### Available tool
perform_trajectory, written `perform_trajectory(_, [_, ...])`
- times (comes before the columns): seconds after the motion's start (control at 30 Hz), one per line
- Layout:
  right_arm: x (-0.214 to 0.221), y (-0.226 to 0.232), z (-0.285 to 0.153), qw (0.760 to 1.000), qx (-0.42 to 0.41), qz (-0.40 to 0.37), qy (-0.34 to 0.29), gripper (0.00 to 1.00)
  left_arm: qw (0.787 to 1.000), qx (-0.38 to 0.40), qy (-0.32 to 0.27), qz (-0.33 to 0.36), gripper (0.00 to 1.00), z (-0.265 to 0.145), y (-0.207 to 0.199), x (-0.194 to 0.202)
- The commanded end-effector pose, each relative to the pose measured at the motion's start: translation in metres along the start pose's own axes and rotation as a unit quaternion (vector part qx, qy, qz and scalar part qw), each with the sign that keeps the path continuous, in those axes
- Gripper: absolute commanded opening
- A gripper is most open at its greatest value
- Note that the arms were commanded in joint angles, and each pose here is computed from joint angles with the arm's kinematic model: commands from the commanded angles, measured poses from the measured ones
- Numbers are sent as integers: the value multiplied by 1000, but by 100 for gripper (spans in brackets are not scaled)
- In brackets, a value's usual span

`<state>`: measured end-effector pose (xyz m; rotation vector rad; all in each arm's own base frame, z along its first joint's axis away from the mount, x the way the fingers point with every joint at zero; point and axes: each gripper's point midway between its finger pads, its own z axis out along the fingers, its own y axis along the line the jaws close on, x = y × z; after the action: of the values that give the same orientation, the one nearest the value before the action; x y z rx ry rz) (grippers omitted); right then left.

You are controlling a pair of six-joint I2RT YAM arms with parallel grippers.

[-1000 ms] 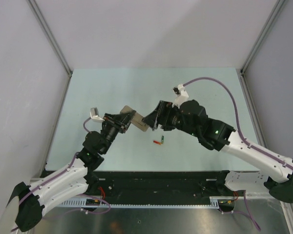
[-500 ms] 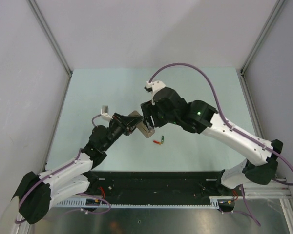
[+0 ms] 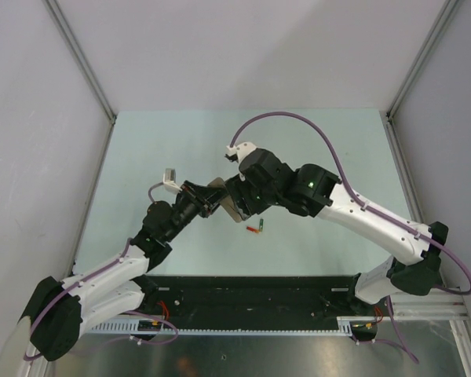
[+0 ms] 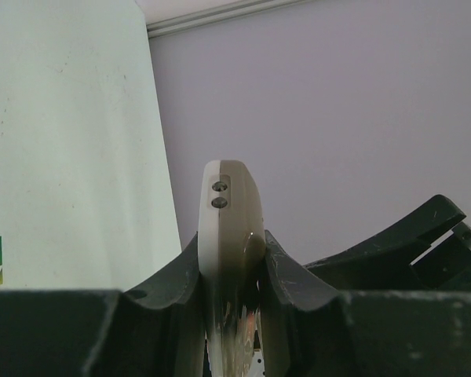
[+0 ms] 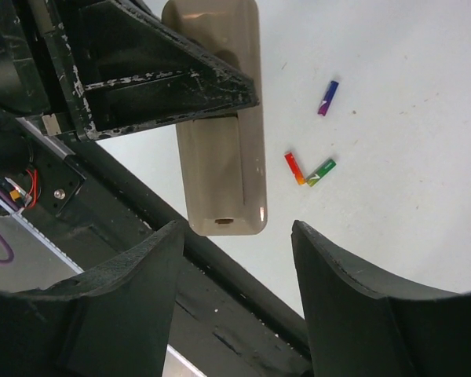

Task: Load the batteries into the remote control

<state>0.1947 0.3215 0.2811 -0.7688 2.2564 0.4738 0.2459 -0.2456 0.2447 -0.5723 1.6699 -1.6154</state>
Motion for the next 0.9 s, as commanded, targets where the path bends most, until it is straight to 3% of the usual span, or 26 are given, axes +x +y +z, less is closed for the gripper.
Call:
perform_trajectory(0.0, [4, 13, 8, 1000, -18, -19, 9, 62, 998, 56, -1, 13, 0, 1, -39, -6])
perform_trajectory(0.2, [10, 14, 19, 999, -18, -25, 22, 62, 998, 63, 4, 15, 0, 0, -45, -5])
perform_trajectory(0.87, [9, 13, 23, 999, -18, -32, 19, 45, 998, 64, 6, 16, 0, -1, -44, -4])
